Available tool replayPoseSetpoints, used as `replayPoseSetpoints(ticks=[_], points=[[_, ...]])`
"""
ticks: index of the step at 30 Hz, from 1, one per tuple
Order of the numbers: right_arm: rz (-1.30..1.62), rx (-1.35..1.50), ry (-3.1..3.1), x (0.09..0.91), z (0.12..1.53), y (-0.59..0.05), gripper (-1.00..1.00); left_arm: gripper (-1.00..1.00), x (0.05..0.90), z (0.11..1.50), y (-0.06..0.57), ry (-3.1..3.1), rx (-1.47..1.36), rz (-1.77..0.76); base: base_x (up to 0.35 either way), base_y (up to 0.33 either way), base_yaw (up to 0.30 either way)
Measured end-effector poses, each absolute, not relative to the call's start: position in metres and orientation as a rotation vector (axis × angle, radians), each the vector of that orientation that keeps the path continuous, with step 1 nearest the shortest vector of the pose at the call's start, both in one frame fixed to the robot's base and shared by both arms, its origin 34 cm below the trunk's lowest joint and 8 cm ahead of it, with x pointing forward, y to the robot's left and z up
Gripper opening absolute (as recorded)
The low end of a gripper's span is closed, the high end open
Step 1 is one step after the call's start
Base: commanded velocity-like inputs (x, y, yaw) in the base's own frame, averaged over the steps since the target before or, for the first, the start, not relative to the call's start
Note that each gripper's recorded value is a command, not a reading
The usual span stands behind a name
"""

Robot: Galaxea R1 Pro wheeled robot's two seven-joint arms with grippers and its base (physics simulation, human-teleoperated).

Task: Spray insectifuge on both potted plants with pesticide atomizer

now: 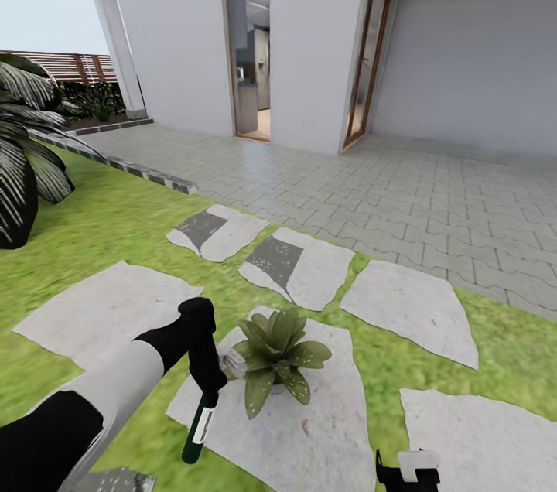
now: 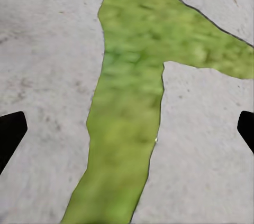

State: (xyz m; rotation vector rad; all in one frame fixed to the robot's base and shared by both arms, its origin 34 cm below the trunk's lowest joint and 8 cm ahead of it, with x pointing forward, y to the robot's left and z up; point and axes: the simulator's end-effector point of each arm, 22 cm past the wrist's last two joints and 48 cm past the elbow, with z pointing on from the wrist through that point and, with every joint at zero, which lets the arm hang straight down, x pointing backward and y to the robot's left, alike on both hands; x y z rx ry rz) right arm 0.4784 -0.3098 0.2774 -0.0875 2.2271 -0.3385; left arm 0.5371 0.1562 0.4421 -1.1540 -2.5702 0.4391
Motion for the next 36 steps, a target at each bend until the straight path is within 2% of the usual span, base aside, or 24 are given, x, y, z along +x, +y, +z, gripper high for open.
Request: replayPoseSetpoints(ticks=[5, 14, 19, 25, 33, 36], points=[[-0.337, -0.087, 2.227, 0.478, 0.277, -0.309, 1.0, -1.0, 0.505, 0.414, 0.162, -2.526, -1.142, 0.42, 0.0, 0.005, 0.0], [-0.337, -0.088, 2.226, 0.479, 0.278, -0.309, 1.0, -1.0, 0.5, 0.404, 0.171, -2.53, -1.138, 0.385, 0.0, 0.0, 0.0], [-0.338, -0.087, 2.227, 0.478, 0.277, -0.309, 1.0, -1.0, 0.483, 0.388, 0.195, -2.519, -1.094, 0.343, 0.0, 0.0, 0.0], [-0.338, -0.087, 2.225, 0.479, 0.278, -0.31, 1.0, -1.0, 0.473, 0.381, 0.192, -2.511, -1.092, 0.359, 0.059, 0.025, -0.005], [-0.339, -0.088, 2.226, 0.478, 0.278, -0.31, 1.0, -1.0, 0.476, 0.383, 0.188, -2.517, -1.104, 0.356, 0.26, 0.165, -0.234], [-0.338, -0.088, 2.226, 0.478, 0.278, -0.31, 1.0, -1.0, 0.474, 0.38, 0.19, -2.515, -1.105, 0.345, 0.016, 0.01, -0.062]])
